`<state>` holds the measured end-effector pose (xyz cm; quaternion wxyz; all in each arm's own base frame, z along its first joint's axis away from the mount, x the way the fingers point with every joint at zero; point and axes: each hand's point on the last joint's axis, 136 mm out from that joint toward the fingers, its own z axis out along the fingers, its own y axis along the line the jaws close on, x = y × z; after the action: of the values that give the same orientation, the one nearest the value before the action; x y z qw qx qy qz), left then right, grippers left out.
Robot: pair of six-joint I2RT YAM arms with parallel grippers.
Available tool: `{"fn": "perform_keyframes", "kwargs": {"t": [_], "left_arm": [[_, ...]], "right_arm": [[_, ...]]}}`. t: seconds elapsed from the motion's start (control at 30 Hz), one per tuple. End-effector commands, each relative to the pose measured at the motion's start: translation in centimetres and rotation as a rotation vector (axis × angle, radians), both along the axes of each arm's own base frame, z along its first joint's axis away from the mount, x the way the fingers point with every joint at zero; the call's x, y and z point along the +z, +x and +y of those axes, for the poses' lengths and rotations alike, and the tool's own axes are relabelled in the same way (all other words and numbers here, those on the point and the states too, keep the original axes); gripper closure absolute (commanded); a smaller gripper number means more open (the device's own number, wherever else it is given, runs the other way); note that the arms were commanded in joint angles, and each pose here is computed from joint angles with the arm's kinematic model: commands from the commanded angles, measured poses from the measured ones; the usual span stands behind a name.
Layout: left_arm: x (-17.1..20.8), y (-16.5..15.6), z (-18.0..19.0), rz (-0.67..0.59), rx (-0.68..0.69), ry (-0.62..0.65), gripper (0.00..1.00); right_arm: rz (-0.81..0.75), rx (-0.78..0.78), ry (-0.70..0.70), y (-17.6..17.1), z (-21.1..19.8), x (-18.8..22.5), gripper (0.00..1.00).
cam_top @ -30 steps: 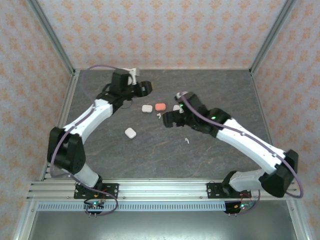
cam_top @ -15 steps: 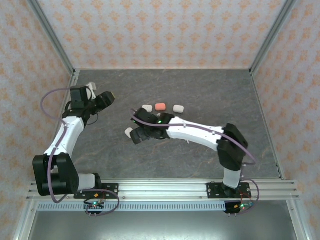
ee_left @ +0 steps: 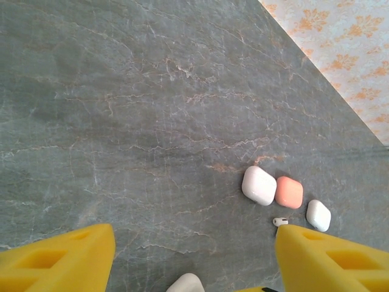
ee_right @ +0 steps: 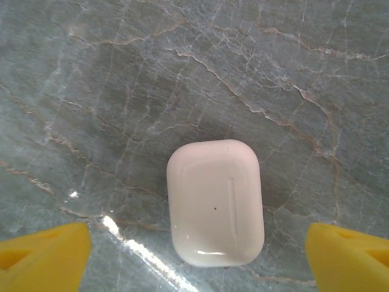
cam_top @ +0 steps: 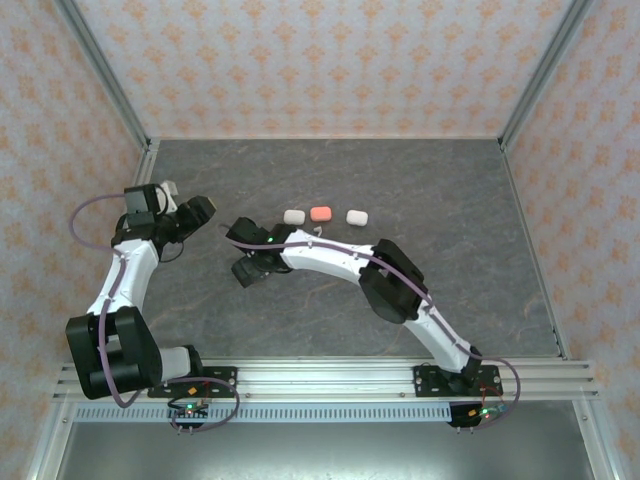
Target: Insert wireless bluetooth earbuds into charging case
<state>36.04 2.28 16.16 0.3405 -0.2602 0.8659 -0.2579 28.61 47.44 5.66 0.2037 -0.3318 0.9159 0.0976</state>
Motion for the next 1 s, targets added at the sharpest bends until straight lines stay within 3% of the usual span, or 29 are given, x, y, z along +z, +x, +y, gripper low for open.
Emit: {"fn": "perform_keyframes", "kwargs": {"t": [0.0, 0.63, 0.77, 0.97], "left_arm": [[-0.3, -0.8, -0.3, 0.015, -0.023, -0.005, 0.30], [-0.4, -0.9, -0.3, 0.023, -0.023, -0.015, 0.29], [-0.1, -1.0, -0.8, 0.016, -0.048, -0.030, 0.30], [2.8, -0.8, -3.7, -0.082, -0.187, -0.137, 0.33]], "right_arm": [[0.024, -0.019, -0.024, 1.1, -0.6, -0.8, 0.12], [0.108, 0.055, -0.128, -0.5, -2.2, -4.2, 0.47], [0.059, 0.069, -0.116, -0.2, -2.8, -2.4, 0.53], [-0.109, 0.140, 0.029, 0.6, -4.8, 4.5, 0.54]]}}
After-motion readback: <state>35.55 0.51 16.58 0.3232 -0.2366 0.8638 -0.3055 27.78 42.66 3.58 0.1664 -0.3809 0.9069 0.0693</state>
